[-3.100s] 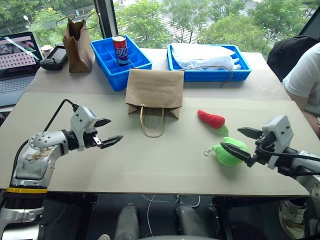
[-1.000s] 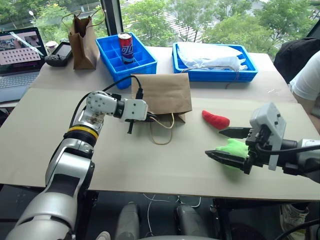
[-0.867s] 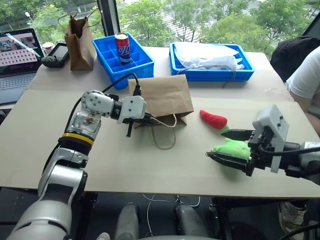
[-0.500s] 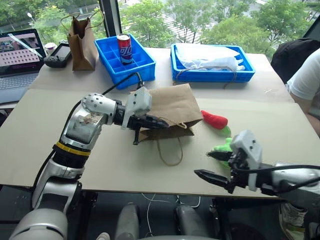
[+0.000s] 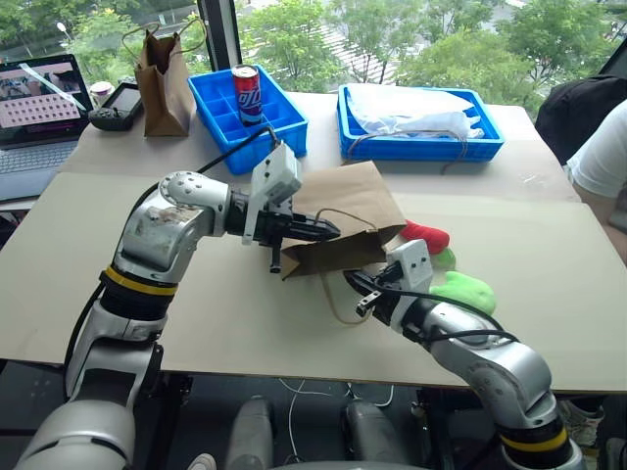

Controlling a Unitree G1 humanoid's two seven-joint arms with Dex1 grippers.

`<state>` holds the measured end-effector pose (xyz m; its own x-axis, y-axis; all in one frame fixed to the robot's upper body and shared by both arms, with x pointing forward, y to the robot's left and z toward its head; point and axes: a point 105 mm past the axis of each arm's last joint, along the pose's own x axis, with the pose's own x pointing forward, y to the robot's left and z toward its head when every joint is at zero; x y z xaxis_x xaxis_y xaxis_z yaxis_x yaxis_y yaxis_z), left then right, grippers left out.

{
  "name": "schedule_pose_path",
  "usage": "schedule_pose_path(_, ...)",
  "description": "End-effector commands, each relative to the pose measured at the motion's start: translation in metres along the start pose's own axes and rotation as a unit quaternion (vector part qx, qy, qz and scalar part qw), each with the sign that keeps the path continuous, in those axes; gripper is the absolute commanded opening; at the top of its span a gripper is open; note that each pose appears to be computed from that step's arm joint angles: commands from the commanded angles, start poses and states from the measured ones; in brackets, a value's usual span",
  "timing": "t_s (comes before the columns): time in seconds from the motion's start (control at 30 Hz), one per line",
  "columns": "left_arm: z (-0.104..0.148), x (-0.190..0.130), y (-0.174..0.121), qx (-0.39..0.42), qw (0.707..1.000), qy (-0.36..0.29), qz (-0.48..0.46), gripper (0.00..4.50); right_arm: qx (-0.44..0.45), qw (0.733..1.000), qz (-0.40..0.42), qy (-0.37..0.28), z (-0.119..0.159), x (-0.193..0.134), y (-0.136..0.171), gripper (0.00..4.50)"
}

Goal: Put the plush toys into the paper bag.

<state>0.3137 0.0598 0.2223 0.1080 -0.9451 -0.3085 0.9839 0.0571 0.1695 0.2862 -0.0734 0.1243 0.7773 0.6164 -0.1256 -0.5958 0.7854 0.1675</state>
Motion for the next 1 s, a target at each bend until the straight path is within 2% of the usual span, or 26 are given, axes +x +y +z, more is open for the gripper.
schedule_pose_path(0.03,0.012,0.001,-0.006,0.025,0.999,0.001,-0.02,0.0,-0.019,0.999,0.01,-0.044,0.007,0.008,0.003,0.04)
schedule_pose_path(0.17,0.019,0.002,-0.005,0.018,1.0,-0.006,-0.02,0.0,-0.031,0.998,0.006,-0.06,0.009,0.022,-0.003,0.04)
schedule_pose_path(0.43,0.034,0.003,-0.008,-0.03,0.999,-0.025,-0.03,0.0,-0.062,0.998,-0.003,-0.004,-0.017,0.052,-0.015,0.04)
schedule_pose_path(0.6,0.035,-0.007,0.01,-0.048,0.999,-0.021,0.015,0.0,-0.065,0.996,-0.013,0.055,-0.042,0.052,-0.025,0.04)
schedule_pose_path(0.77,0.043,-0.028,0.052,-0.112,0.984,-0.062,0.121,0.0,-0.068,0.995,-0.003,0.071,-0.048,0.05,-0.023,0.04)
schedule_pose_path(1.0,0.051,-0.031,0.061,-0.162,0.972,-0.101,0.135,0.0,-0.071,0.995,0.006,0.075,-0.05,0.049,-0.019,0.04)
